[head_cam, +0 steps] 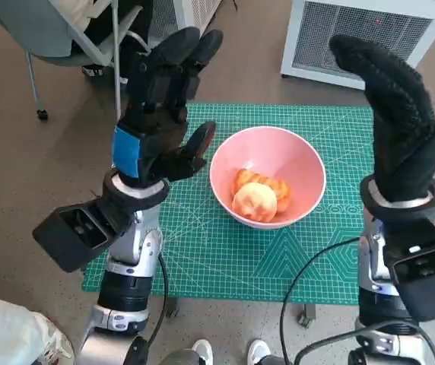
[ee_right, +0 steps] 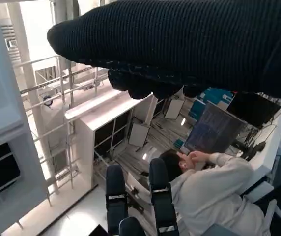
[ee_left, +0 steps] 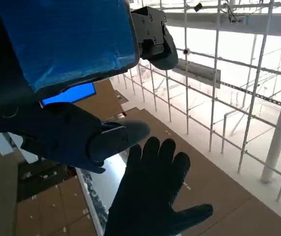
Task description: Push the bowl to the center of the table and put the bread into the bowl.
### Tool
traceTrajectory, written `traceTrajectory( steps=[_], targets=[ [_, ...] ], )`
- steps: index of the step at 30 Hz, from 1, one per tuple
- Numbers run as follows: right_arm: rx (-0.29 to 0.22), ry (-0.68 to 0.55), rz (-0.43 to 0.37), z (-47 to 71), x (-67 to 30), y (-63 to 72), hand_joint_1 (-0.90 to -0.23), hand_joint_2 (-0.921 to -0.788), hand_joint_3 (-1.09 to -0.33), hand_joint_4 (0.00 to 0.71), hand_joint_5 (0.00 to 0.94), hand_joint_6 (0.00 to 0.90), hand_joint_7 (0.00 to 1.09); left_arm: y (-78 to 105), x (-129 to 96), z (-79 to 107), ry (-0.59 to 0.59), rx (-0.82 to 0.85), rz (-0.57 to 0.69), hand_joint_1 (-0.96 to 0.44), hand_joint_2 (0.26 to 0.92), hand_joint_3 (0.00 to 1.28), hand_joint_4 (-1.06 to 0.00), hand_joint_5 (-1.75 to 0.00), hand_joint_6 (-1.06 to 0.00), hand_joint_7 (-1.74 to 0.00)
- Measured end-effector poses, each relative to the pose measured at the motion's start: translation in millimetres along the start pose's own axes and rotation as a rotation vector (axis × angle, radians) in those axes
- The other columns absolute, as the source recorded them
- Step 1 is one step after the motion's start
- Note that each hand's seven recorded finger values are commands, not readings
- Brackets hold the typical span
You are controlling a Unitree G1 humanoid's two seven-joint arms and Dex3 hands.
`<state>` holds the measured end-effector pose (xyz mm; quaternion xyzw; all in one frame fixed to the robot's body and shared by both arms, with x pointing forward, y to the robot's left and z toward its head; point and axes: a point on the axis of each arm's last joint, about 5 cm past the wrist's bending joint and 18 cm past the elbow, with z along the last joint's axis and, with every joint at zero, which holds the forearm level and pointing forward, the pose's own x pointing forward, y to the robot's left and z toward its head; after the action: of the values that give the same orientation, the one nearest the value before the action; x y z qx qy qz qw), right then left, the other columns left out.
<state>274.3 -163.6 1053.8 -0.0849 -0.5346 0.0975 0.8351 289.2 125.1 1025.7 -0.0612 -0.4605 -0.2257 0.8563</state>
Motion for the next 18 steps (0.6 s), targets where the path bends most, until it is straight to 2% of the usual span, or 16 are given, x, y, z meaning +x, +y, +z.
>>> traceTrajectory(
  steps=[18],
  targets=[
    [0.004, -0.004, -0.004, 0.0, -1.8, 1.3, -0.583, -0.921, -0.722, 0.291, 0.000, 0.013, 0.71, -0.2, -4.5, 0.2, 0.010, 0.009, 0.009, -0.24, 0.773, 0.74, 0.00, -0.54, 0.00, -0.70]
  ],
)
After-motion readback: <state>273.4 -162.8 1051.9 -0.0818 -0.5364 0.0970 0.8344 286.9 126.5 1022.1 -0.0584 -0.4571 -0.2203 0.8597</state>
